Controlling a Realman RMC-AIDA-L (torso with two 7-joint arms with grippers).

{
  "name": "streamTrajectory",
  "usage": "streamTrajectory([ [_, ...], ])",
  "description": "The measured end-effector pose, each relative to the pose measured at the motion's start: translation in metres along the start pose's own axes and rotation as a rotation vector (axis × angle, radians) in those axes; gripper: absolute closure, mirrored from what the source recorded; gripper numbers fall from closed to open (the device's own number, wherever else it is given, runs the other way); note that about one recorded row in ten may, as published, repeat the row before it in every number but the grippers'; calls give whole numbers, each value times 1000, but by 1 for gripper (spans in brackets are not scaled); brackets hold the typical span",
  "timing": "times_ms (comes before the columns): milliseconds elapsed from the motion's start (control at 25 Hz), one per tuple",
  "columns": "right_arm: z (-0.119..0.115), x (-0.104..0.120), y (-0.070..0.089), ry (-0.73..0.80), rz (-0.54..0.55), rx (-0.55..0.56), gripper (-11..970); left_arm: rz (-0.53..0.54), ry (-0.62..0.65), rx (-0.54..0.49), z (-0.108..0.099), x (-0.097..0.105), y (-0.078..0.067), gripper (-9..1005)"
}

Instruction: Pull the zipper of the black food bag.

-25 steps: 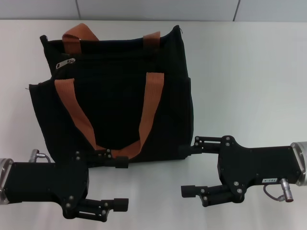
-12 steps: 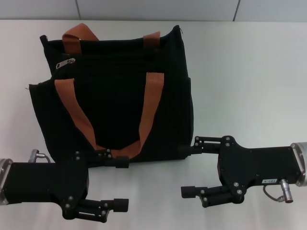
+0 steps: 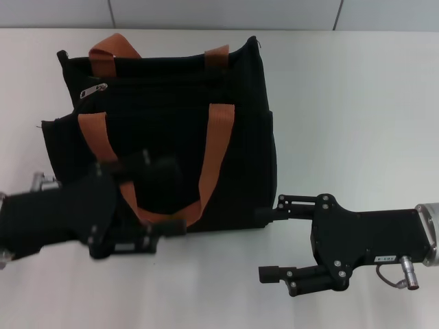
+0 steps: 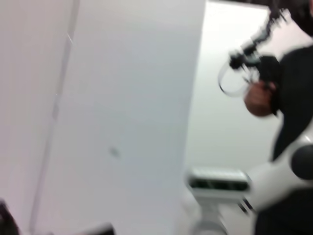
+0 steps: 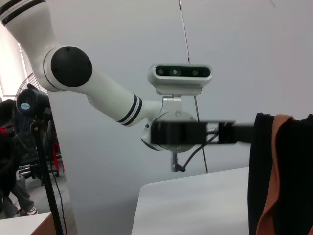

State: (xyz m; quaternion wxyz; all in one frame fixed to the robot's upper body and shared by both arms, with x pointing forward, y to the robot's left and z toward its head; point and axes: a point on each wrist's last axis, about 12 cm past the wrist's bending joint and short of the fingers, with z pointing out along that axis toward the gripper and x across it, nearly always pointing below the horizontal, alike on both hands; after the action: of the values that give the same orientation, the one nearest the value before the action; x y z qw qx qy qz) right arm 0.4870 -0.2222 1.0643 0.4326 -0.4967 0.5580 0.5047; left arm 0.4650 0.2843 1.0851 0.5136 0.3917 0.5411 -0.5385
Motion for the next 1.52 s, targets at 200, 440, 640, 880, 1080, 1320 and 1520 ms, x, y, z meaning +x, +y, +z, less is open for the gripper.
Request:
streamTrajectory([
  [200, 0, 0, -1, 5, 1, 7, 169, 59, -178, -124, -2, -12, 6, 164],
  [440, 0, 0, -2, 8, -1, 10, 169, 125, -355, -358, -36, -27, 8, 165],
  [640, 1, -1, -3, 9, -6, 9, 169, 115, -277, -543, -71, -28, 16, 165],
  [880, 1, -2, -4, 11, -9, 6, 170, 63, -48, -643, -101, -19, 22, 165],
  [1080, 1, -3, -5, 12, -11, 6, 170, 45, 122, -581, -105, -13, 21, 166],
  [1320, 1, -3, -5, 12, -13, 8, 170, 102, 180, -542, -80, -6, 35, 166],
  [1520, 1, -3, -6, 15, -13, 13, 170, 169, 215, -594, -76, -6, 48, 166],
])
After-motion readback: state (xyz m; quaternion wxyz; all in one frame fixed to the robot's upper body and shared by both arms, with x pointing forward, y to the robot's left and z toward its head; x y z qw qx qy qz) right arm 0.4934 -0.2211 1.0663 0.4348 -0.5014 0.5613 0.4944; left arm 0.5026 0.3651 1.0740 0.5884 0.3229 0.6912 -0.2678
